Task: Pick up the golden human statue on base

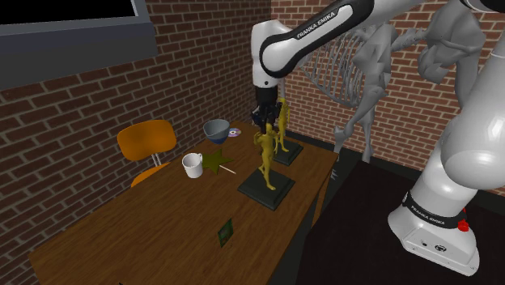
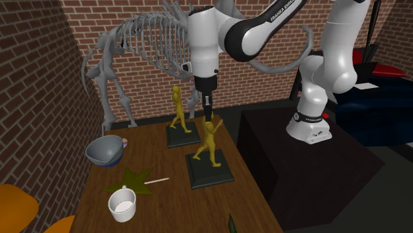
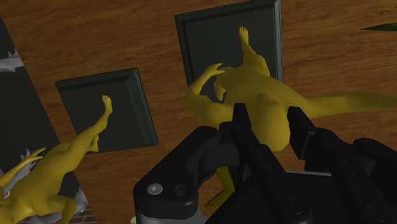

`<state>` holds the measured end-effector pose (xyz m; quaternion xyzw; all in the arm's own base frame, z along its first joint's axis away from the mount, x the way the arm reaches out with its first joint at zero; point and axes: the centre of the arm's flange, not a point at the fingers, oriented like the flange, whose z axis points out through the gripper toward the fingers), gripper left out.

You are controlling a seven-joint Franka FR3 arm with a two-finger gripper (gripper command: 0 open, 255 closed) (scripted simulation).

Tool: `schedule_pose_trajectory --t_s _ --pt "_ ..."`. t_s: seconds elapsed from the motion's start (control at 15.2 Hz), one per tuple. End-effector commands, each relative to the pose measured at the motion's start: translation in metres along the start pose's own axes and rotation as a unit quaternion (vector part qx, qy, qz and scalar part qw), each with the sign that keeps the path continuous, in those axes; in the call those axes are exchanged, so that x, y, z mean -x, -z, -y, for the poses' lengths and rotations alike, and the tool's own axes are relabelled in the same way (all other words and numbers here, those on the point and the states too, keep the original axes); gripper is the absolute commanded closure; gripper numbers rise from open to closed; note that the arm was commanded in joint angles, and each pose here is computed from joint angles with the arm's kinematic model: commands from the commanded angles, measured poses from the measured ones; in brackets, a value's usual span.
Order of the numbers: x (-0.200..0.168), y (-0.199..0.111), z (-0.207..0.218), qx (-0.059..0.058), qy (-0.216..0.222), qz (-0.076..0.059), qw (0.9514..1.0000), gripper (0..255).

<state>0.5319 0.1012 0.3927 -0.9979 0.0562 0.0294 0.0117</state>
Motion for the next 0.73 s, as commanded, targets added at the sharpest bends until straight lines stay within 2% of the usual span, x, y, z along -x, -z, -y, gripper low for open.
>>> schedule_pose_trajectory --t_s 0.0,0.53,0.66 --pt "0.0 0.011 0.002 0.0 0.0 -0.001 1.0 255" --pt "0.003 0.054 0.002 0.0 0.0 -0.001 1.0 255" --pt "0.003 0.054 0.002 0.0 0.0 -0.001 1.0 255"
